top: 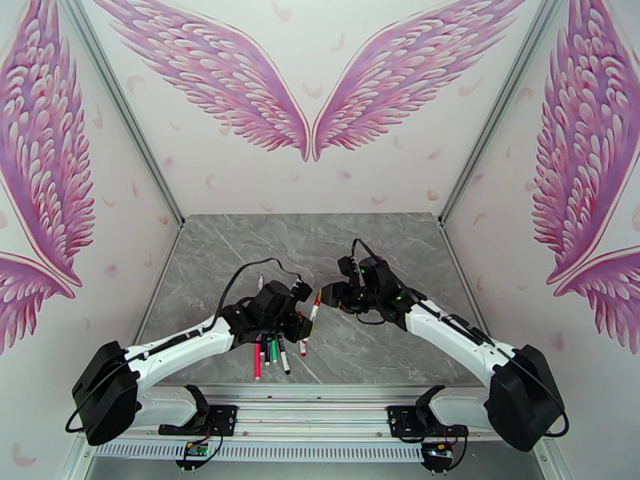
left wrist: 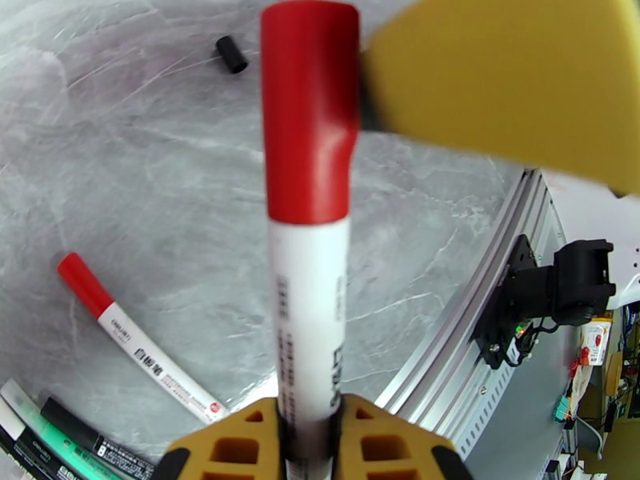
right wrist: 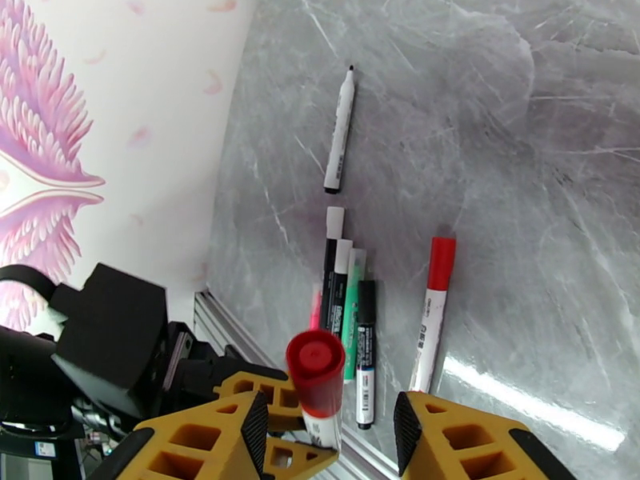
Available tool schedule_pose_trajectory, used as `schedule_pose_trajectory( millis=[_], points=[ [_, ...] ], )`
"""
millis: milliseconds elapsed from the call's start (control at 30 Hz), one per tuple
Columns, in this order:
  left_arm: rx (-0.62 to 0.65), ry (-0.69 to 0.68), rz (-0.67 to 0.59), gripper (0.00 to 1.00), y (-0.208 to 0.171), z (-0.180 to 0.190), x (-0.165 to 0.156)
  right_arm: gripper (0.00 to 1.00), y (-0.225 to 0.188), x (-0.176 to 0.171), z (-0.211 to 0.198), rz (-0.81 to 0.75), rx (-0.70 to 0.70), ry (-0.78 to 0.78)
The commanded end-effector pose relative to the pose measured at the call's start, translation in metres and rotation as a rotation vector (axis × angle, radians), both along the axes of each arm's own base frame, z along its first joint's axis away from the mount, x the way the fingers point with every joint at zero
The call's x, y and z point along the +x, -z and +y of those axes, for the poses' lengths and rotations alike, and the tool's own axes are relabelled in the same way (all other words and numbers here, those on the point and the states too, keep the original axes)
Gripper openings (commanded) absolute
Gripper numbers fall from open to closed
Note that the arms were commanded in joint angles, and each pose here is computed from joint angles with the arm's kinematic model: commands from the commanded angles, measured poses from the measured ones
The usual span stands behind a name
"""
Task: Open the pen caps
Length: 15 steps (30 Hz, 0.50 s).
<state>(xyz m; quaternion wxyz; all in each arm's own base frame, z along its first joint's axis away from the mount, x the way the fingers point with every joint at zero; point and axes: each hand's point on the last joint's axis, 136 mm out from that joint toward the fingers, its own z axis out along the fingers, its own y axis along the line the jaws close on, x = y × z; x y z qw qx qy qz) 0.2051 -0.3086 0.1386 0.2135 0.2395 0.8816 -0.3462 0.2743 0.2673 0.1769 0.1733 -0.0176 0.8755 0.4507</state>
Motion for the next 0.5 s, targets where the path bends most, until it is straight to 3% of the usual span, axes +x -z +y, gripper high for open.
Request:
schedule_pose_trajectory(
  millis=[0, 133, 467],
  points=[
    [-0.054, 0.044, -0.030, 0.12, -0.0197, -0.0157, 0.0008, 0.49, -0.0147, 0.0083, 0.0082, -0.032, 0.045, -0.019],
    [-0.049, 0.054, -0.026, 0.12, -0.0190, -0.0181, -0.0019, 0.48, -0.0132, 0.0099, 0.0090, -0.031, 0.043, -0.021],
    [-0.050, 0.042, -0.025, 0.12, -0.0170, -0.0184, -0.0016, 0.34, -0.0110, 0.0063, 0.0090, -0.025, 0.041, -0.030]
  ],
)
